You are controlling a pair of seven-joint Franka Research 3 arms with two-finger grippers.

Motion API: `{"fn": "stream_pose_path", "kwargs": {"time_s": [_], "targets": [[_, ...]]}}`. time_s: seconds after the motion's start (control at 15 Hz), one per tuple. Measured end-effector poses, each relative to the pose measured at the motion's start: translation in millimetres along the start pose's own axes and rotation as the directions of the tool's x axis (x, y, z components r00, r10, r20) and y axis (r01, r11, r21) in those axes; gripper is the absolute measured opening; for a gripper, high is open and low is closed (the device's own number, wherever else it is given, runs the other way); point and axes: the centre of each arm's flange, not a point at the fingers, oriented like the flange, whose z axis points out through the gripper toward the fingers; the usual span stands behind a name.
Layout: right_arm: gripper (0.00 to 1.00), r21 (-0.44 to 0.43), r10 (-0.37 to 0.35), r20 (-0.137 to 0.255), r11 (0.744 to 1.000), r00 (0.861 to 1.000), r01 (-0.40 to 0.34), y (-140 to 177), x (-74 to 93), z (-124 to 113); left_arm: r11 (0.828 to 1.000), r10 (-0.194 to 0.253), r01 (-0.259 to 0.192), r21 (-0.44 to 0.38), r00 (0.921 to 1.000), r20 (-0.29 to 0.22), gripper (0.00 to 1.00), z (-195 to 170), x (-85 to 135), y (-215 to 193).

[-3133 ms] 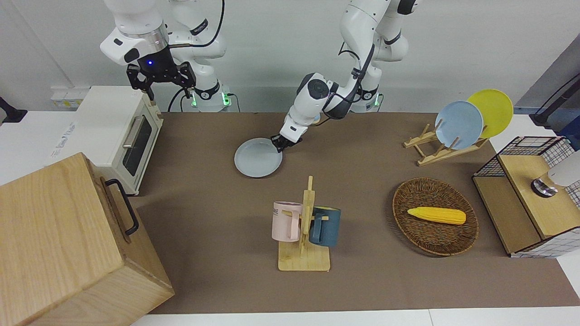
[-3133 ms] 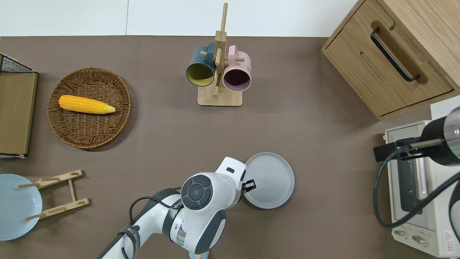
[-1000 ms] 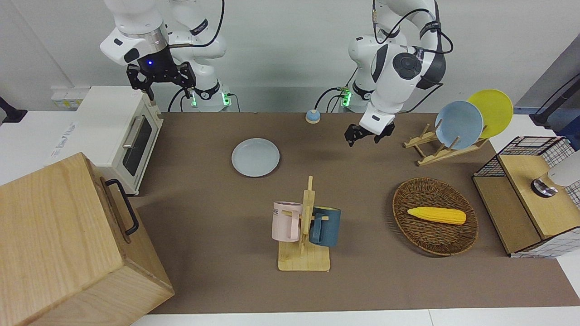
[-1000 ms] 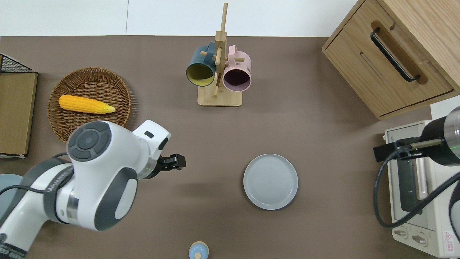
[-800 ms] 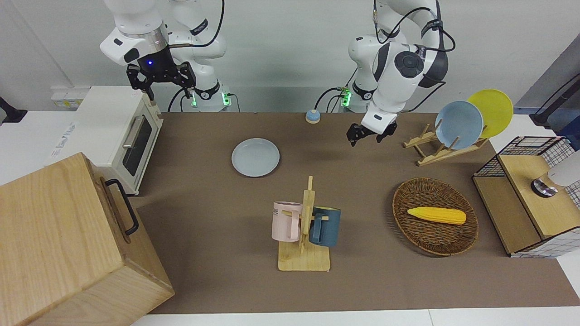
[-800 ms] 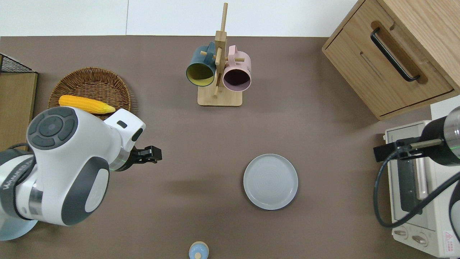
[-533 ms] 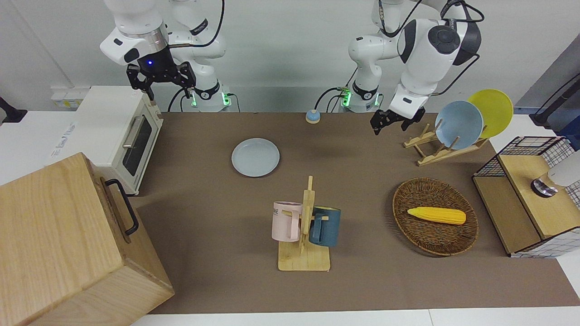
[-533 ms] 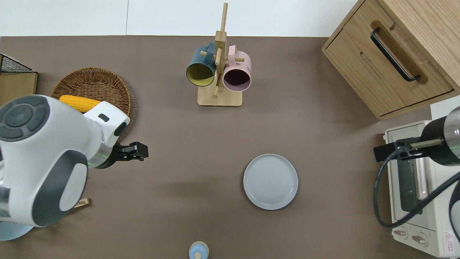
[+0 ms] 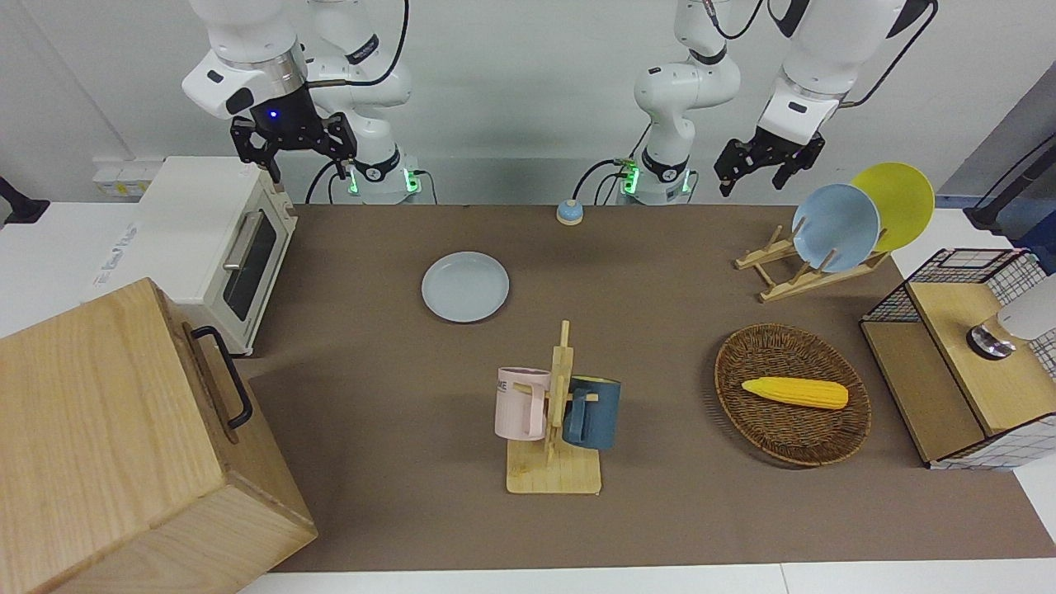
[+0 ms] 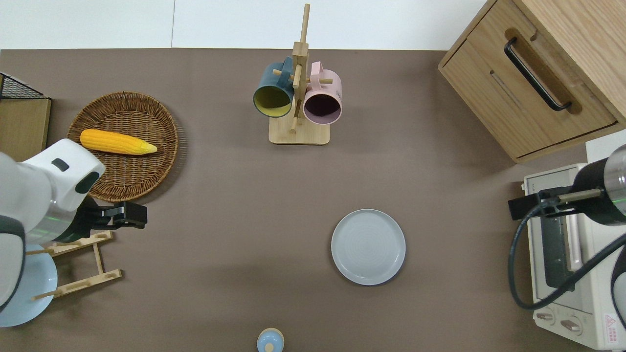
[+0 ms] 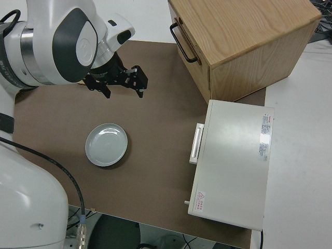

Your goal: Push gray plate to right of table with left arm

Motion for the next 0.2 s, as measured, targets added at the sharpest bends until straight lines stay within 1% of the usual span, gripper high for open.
{"fn": "stream_pose_path", "kwargs": {"time_s": [0.2], "targets": [[1.00,0.000,0.000,0.000,1.000,1.000,0.000,0.0,0.0,0.0,1.000,0.001,-0.001,0.000,1.0000,0.002,1.00,0.8,0.4,0.5]]}}
